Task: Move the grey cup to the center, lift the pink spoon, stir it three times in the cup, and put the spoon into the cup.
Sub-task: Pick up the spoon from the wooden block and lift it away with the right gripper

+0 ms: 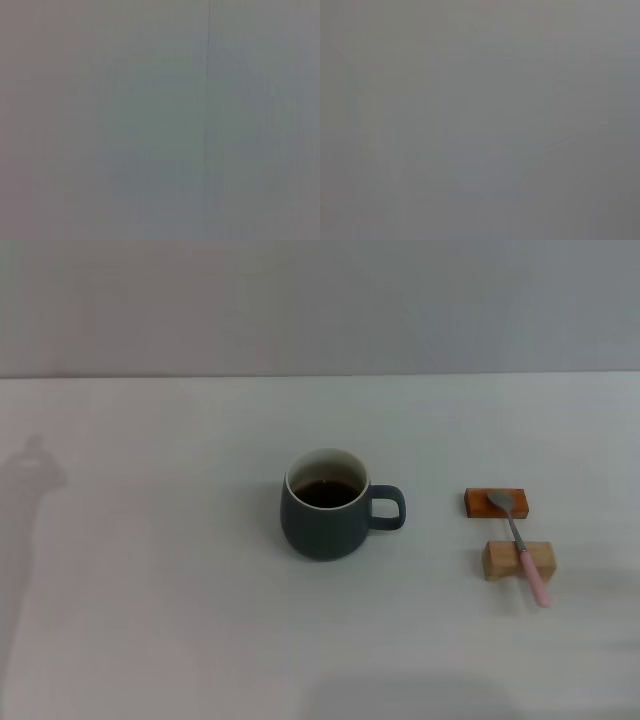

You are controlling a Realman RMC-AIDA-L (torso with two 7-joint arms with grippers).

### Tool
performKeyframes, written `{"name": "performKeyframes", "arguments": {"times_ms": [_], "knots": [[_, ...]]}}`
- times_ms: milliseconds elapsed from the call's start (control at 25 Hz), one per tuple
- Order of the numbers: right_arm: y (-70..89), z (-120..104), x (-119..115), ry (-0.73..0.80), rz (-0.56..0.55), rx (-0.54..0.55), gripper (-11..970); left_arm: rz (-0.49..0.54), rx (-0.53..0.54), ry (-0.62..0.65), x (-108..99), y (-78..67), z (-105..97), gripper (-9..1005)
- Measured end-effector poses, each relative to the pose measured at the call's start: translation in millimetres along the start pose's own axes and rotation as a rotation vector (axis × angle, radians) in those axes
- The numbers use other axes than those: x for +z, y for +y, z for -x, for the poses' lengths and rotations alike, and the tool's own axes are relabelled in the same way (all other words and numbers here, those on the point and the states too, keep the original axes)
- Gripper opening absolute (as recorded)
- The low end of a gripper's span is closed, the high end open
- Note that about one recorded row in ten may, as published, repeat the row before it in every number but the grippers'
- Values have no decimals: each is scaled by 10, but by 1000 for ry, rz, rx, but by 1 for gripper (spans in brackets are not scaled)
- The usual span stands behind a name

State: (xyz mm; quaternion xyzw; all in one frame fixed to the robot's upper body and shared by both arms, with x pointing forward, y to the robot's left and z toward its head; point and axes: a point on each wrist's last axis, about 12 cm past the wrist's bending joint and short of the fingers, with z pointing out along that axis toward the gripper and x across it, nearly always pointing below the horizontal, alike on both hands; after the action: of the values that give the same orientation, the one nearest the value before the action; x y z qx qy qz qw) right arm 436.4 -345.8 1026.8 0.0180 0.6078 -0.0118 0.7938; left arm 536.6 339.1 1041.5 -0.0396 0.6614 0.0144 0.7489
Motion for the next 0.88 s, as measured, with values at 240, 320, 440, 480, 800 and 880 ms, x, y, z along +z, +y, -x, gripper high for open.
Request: {"name": "performKeyframes", "arguments": {"times_ms": [240, 320, 440, 480, 800, 880], "knots": [[385, 93, -89, 2, 13, 16, 424, 14, 10, -6, 36, 65, 31, -2], [443, 116, -101, 1, 8, 0, 425, 16, 11, -6, 38, 74, 34, -2], [641, 151, -155, 27, 5, 10, 427, 16, 16, -6, 45, 93, 41, -2], [641, 151, -155, 27, 5, 10, 427, 16, 16, -6, 45, 93, 41, -2], [1010, 83, -239, 171, 88, 108, 431, 19, 33, -15, 88, 174, 89, -2], [1148, 91, -266, 198, 127, 134, 431, 18, 37, -15, 94, 186, 95, -2]]}}
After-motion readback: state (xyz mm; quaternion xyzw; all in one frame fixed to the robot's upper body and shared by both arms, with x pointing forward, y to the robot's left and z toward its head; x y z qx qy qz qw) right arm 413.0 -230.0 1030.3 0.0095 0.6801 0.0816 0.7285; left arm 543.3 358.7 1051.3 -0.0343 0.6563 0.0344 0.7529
